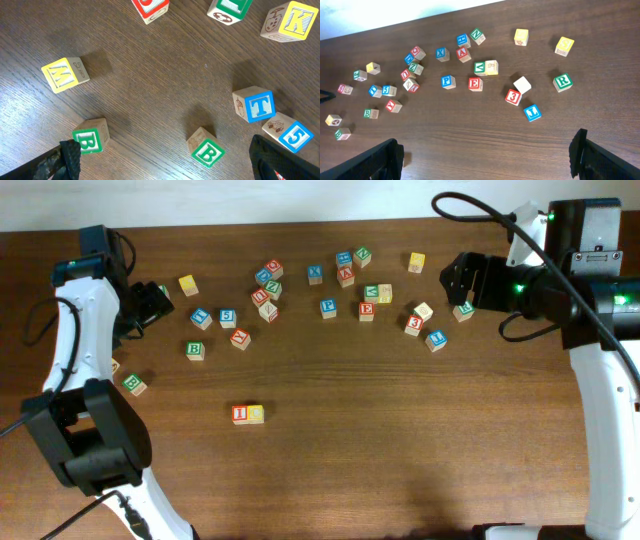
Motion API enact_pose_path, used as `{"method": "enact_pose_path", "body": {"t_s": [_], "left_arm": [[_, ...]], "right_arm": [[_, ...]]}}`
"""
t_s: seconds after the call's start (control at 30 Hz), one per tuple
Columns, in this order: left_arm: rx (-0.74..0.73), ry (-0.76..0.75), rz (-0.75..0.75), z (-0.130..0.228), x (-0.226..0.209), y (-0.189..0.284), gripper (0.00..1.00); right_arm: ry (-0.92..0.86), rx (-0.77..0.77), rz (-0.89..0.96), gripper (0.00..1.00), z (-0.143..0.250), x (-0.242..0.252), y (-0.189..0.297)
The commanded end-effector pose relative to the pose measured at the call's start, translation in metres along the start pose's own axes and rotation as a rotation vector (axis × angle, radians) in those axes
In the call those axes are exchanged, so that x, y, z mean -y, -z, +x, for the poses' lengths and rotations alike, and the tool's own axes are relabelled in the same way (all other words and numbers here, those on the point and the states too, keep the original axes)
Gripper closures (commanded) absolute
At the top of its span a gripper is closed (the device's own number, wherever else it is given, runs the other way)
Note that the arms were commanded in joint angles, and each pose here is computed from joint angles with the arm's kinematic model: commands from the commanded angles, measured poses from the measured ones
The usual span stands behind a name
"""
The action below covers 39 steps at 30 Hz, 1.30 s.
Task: Spell out ICRA
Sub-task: 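Move the open right gripper over the green R block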
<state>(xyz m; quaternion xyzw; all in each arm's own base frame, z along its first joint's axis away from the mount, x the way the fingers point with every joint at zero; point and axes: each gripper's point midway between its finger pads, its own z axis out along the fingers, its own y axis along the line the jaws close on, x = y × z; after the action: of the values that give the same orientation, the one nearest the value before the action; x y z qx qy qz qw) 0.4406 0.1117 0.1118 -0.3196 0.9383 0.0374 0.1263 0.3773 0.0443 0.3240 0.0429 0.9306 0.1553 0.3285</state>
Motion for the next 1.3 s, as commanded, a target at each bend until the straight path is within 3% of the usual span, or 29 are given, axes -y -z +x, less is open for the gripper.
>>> {"method": "enact_pose_path", "body": {"t_s": [0.0, 0.9, 1.03, 1.07, 1.1, 1.13, 1.17, 1.27], "left_arm": [[0.000, 0.003, 0.002, -0.002, -0.001, -0.001, 0.01], [0.000, 0.003, 0.002, -0.002, -0.001, -0.001, 0.01], [0.000, 0.003, 0.002, -0.002, -0.001, -0.001, 0.01], [0.000, 0.003, 0.002, -0.002, -0.001, -0.001, 0.01], [0.000, 0.003, 0.002, -0.002, -0.001, -0.001, 0.01], [0.000, 0.003, 0.002, -0.002, -0.001, -0.001, 0.01], [0.000, 0.003, 0.002, -0.002, -0.001, -0.001, 0.01], [0.000, 0.003, 0.002, -0.002, -0.001, -0.001, 0.01]], "right_arm": [[-0.003, 0.020, -0.013, 0.02, -0.005, -0.003, 0.006], [-0.001, 0.024, -0.014, 0.02, -0.006, -0.003, 0.006], [-0.069, 0.130, -0.046, 0.02, -0.033, -0.010, 0.007], [-0.082, 0.134, -0.054, 0.10, -0.035, -0.012, 0.005], [-0.070, 0.126, -0.062, 0.29, -0.035, -0.017, -0.001], [-0.051, 0.104, -0.068, 0.73, -0.032, -0.023, -0.010], [-0.044, 0.085, -0.072, 0.96, -0.029, -0.027, -0.018], [-0.004, 0.001, -0.076, 0.96, -0.016, -0.039, -0.053]]}}
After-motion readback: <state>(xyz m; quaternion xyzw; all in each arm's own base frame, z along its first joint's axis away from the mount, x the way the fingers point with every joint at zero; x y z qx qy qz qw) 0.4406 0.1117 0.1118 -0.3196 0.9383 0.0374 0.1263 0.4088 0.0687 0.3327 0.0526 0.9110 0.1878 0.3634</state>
